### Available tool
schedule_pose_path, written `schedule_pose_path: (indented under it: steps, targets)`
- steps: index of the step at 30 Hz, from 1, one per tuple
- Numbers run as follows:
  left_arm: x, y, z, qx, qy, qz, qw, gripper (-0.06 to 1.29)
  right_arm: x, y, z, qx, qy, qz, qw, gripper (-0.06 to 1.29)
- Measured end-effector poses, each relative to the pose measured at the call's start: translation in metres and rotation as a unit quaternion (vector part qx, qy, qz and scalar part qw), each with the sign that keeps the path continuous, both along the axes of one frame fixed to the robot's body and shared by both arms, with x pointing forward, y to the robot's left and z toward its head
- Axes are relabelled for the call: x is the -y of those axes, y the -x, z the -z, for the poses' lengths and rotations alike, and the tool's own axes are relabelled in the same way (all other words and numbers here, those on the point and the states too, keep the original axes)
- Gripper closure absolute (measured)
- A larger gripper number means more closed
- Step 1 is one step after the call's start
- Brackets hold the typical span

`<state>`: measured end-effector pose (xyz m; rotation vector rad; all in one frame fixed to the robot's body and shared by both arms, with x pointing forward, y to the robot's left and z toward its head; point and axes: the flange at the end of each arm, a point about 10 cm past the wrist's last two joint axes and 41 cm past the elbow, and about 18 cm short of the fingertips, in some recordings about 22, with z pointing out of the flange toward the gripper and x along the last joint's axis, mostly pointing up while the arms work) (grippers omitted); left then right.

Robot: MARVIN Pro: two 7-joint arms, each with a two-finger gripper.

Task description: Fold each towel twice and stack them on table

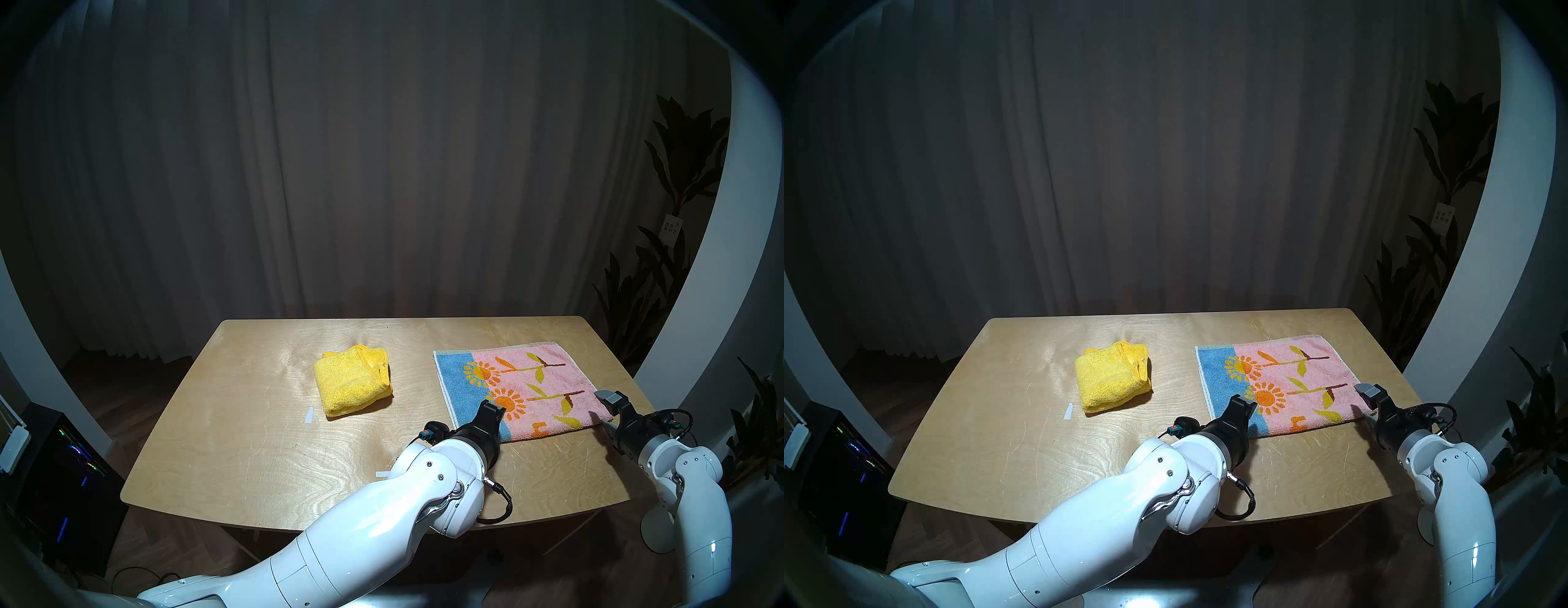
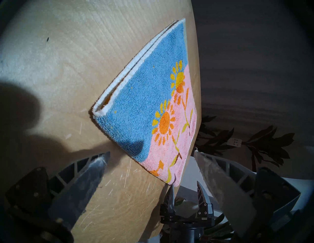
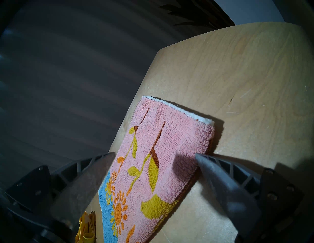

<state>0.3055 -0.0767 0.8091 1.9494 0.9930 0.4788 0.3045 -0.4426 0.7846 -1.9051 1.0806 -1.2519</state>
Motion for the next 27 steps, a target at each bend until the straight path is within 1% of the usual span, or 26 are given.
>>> schedule_pose_path:
  steps: [9, 12, 15, 22, 27]
  targets:
    - [0.002, -0.002, 0.01, -0.012, -0.014, -0.003, 0.9998, 0.0, -0.003, -0.001, -0.002, -0.004, 0.0, 0.002, 1.0, -0.02]
    - [0.002, -0.003, 0.011, -0.011, -0.013, -0.004, 0.9998, 0.0, -0.003, 0.0, -0.002, -0.004, -0.003, 0.004, 1.0, -0.02]
    - [0.002, -0.004, 0.01, -0.01, -0.011, -0.003, 0.9999, 0.0, -0.001, 0.005, -0.003, 0.0, -0.005, 0.004, 1.0, -0.02]
    - [0.002, -0.005, 0.01, -0.01, -0.01, 0.004, 0.9999, 0.0, 0.01, 0.023, -0.001, 0.0, -0.005, 0.007, 1.0, -0.02]
    - [0.003, -0.007, 0.011, -0.009, -0.013, 0.012, 0.9998, 0.0, 0.017, 0.032, 0.006, -0.002, -0.003, 0.013, 0.9999, -0.02]
